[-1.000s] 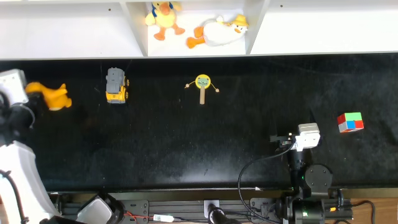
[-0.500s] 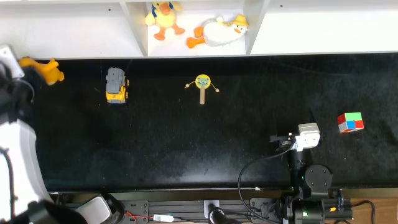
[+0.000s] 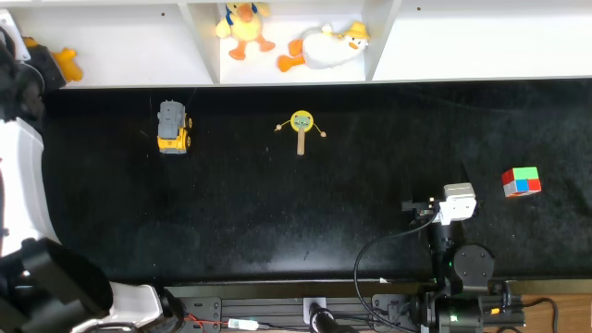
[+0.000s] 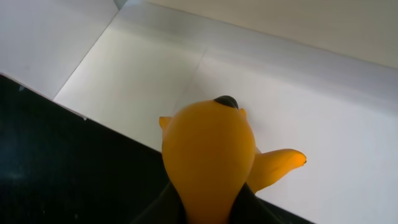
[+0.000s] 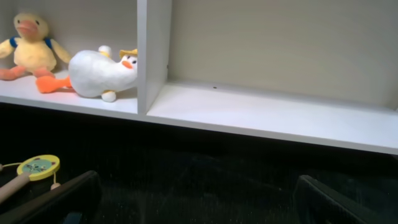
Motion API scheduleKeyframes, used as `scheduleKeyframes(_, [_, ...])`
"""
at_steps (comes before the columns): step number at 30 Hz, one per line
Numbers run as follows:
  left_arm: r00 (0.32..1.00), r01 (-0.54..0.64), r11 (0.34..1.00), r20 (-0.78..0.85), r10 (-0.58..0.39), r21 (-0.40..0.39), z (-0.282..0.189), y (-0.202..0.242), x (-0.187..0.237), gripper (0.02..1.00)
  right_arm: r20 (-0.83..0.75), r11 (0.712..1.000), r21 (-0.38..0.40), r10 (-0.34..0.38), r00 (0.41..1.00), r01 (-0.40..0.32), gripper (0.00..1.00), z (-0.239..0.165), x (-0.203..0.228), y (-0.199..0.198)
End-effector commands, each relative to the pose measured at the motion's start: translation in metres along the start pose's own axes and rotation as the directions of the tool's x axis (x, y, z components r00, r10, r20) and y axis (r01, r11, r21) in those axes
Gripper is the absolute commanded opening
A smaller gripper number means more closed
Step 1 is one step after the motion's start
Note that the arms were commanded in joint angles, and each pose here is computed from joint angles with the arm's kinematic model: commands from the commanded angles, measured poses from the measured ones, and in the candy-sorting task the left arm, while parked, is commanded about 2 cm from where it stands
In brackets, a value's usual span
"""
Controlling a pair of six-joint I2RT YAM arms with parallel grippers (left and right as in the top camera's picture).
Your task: Store Toys
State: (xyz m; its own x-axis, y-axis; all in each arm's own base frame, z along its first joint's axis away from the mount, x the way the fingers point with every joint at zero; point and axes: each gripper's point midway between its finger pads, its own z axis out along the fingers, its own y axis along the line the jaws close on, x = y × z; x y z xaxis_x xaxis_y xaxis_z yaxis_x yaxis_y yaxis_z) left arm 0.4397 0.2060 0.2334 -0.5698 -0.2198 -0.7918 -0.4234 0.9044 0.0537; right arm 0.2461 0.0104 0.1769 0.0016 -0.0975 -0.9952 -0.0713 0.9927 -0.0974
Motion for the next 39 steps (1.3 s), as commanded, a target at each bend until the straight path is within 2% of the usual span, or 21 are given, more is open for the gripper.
scheduleKeyframes(1, [0.999, -0.046, 0.999, 0.027, 0.046, -0.028, 0.002, 0.004, -0.013, 0.141, -0.002, 1.000, 0.005, 0.008, 1.000, -0.008, 0.993, 0.000, 0.004, 0.000])
scheduleKeyframes(30, [0.998, -0.053, 0.998, 0.017, 0.052, 0.026, 0.042, -0.010, -0.003, 0.185, -0.002, 1.000, 0.005, 0.008, 1.000, -0.008, 0.996, 0.000, 0.004, 0.000])
scheduleKeyframes(35, [0.998, -0.055, 0.998, 0.032, 0.053, 0.035, 0.044, -0.013, -0.006, 0.253, -0.002, 1.000, 0.005, 0.008, 1.000, -0.008, 0.996, 0.000, 0.004, 0.000])
scheduleKeyframes(37, [0.998, -0.057, 0.998, 0.031, 0.055, 0.037, 0.045, -0.014, -0.005, 0.327, -0.002, 1.000, 0.005, 0.008, 1.000, -0.008, 0.996, 0.000, 0.004, 0.000])
scheduleKeyframes(39, [0.998, -0.057, 0.998, 0.031, 0.056, 0.038, 0.045, -0.015, -0.005, 0.457, -0.002, 1.000, 0.005, 0.008, 1.000, -0.008, 0.996, 0.000, 0.004, 0.000])
